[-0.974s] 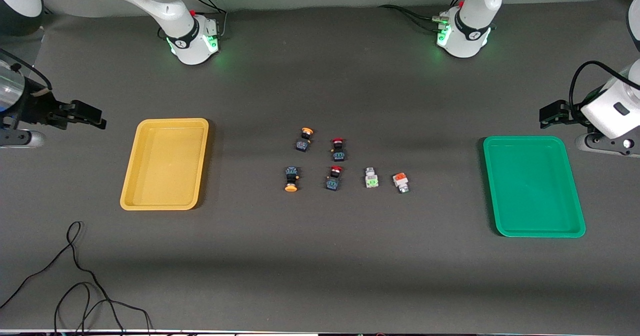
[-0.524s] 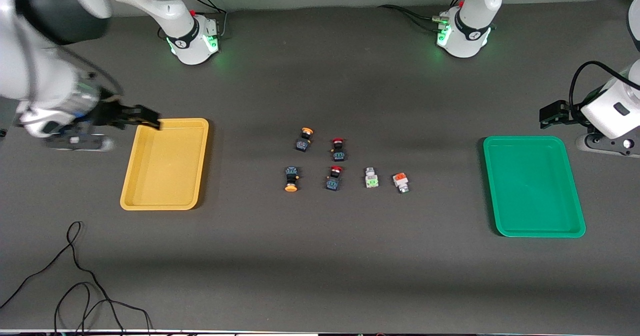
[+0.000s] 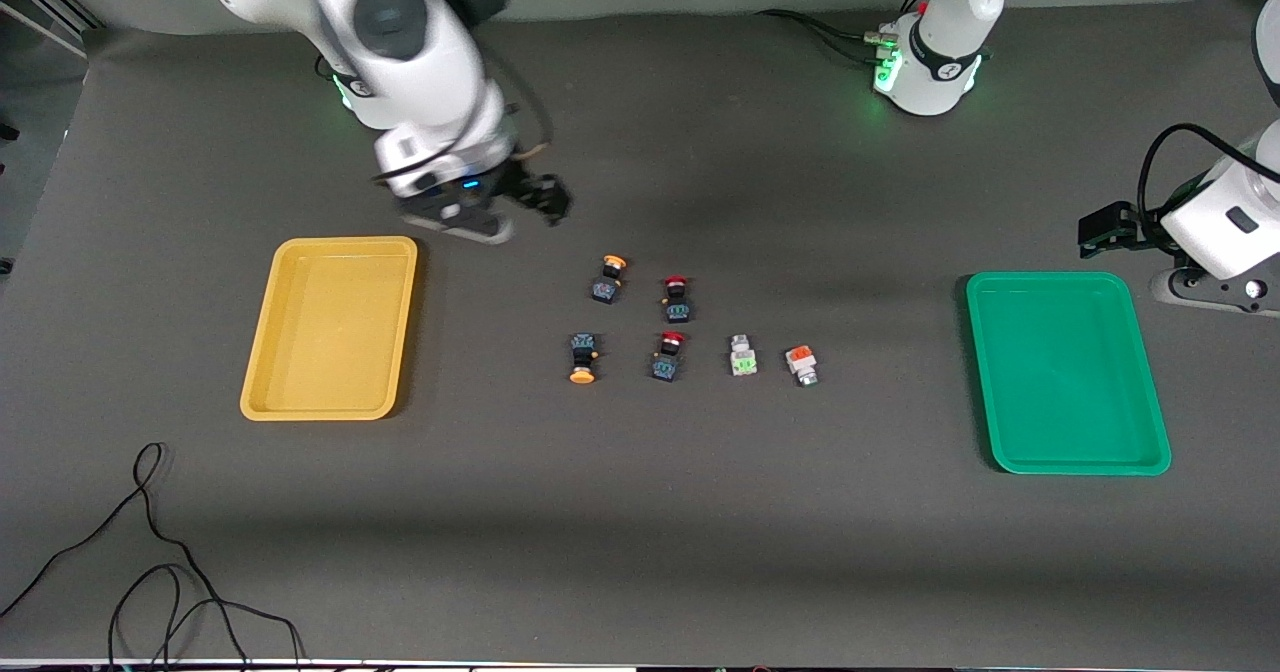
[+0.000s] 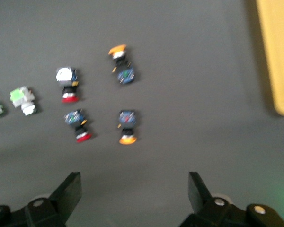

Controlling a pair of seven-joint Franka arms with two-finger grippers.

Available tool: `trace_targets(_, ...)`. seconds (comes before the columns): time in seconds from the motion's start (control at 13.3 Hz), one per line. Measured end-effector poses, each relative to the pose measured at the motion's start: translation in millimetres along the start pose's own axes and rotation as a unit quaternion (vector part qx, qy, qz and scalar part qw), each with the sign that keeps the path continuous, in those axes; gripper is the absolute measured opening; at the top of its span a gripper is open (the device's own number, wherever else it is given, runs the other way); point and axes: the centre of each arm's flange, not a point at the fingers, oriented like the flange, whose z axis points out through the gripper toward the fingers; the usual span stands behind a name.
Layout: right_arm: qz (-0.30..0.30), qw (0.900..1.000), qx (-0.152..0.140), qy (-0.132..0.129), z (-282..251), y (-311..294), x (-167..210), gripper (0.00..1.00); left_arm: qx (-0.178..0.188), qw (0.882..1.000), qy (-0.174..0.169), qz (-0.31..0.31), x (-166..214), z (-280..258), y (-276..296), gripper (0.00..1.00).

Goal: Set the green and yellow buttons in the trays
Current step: 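Move the right gripper over a yellow-capped blue button, then close the right gripper on the yellow-capped button and lift it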

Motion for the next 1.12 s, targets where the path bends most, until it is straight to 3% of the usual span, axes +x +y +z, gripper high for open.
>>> trace_targets(0.22, -0.002, 1.0, -0.009, 0.004, 30.1, -32.2, -39.1, 1.0, 0.0, 1.0, 0.0, 0.0, 0.2, 0.2, 0.0, 1.0)
trace_targets(0.52, -0.006, 0.999, -0.02, 0.025, 73.7, -39.8, -24.7, 1.0, 0.0, 1.0, -0.001, 0.0, 0.7, 0.8, -0.1, 1.0)
trace_targets(1.12, -0.032, 0.997, -0.025, 0.062, 239.9, -29.1, -9.8, 1.0, 0.0, 1.0, 0.0, 0.0, 0.9, 0.6, -0.2, 1.0)
